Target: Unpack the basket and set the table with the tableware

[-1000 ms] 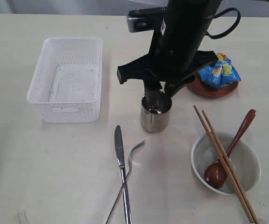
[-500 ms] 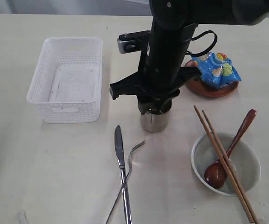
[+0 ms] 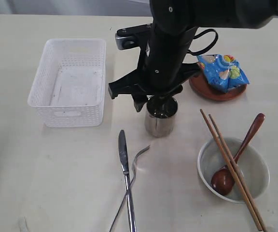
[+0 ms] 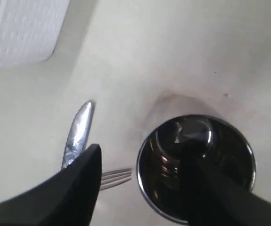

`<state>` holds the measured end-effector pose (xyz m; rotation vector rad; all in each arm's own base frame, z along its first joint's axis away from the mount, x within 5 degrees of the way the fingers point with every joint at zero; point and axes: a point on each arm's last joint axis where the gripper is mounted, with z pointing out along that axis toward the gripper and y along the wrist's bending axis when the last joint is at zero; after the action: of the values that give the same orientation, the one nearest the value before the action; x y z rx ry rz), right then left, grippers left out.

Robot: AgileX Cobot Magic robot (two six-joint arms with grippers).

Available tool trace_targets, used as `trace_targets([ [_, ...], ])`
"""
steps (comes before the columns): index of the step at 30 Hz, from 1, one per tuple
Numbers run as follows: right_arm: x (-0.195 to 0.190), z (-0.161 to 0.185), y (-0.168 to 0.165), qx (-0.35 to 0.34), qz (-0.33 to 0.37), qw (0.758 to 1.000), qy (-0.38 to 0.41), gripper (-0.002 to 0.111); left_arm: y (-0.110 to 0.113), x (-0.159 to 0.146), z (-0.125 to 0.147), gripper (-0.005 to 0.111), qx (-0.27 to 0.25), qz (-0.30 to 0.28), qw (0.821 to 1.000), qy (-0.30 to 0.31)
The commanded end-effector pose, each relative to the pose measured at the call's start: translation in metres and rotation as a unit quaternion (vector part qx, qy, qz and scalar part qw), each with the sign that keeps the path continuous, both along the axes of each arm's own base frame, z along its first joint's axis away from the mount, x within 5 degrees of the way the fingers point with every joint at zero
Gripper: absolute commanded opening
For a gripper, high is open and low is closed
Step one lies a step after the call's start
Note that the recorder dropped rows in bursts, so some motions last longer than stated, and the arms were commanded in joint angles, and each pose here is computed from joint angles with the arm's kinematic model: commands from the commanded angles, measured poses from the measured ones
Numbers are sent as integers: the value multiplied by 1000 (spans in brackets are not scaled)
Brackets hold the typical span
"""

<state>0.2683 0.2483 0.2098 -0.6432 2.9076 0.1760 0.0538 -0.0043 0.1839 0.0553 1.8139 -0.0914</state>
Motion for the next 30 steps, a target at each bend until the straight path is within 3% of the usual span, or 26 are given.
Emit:
trace_targets([
  [1,4,-11,1,-7,-2,1000,3,49,0,0,0,0,2,-4,1000,-3],
  [10,10,-39,5,-28,0,999,22,46,0,0,0,0,2,-4,1000,-3],
  [17,13,-44,6,-31,22,999,7,-1,0,0,0,0,2,-4,1000,-3],
  [22,19,-40,10,-23,30,999,-22,0,0,0,0,0,2,-4,1000,-3],
  [30,46,-5,20,-4,28,996,-79,0,0,0,0,0,2,-4,1000,-3],
])
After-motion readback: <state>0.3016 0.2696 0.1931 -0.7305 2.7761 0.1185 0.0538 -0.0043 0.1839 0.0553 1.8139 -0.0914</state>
